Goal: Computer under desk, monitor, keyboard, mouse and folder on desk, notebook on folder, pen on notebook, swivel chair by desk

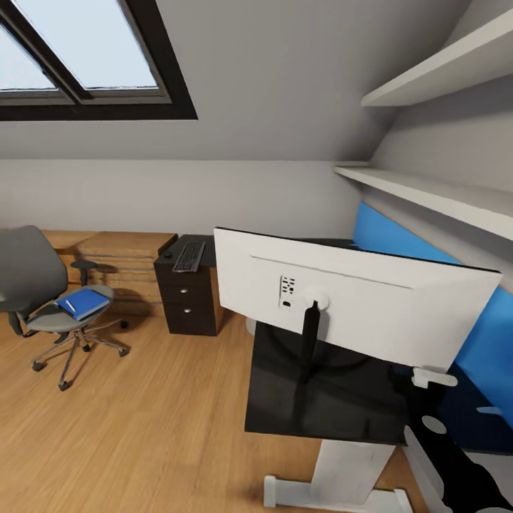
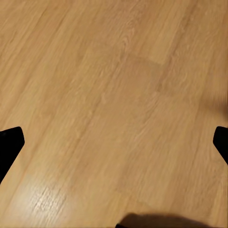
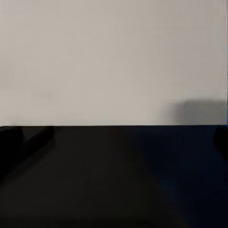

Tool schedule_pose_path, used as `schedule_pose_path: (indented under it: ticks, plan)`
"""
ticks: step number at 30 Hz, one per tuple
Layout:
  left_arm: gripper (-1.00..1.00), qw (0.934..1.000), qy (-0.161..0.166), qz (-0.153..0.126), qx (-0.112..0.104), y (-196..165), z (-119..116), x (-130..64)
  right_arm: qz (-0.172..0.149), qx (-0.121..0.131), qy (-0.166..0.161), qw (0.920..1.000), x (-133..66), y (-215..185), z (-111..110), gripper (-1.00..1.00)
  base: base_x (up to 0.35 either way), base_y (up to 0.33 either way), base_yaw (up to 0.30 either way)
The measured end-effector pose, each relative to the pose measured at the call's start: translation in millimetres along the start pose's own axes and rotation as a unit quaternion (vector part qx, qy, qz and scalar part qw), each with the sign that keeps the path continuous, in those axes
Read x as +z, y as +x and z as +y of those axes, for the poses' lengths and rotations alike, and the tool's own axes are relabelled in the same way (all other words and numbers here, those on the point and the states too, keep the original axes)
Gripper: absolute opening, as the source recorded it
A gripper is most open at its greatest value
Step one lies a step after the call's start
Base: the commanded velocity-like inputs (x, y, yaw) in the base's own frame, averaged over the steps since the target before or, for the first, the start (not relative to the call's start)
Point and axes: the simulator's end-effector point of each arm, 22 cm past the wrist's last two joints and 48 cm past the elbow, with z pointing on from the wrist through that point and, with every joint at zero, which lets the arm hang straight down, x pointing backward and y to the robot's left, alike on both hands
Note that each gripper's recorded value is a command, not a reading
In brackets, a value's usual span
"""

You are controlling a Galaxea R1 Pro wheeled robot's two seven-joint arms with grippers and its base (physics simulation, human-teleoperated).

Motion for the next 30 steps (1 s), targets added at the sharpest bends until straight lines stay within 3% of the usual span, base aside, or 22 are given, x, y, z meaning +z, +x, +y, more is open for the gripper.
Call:
schedule_pose_path:
  ticks: [30]
  plan:
    - [1.0, 1.0, -0.001, 0.001, 0.0, 0.5, 0.4, -0.1, -0.02, 0.005, -0.002, 0.9998, 0.2, -8.5, -0.9, 1.0, 0.25, 0.0, 0.001]
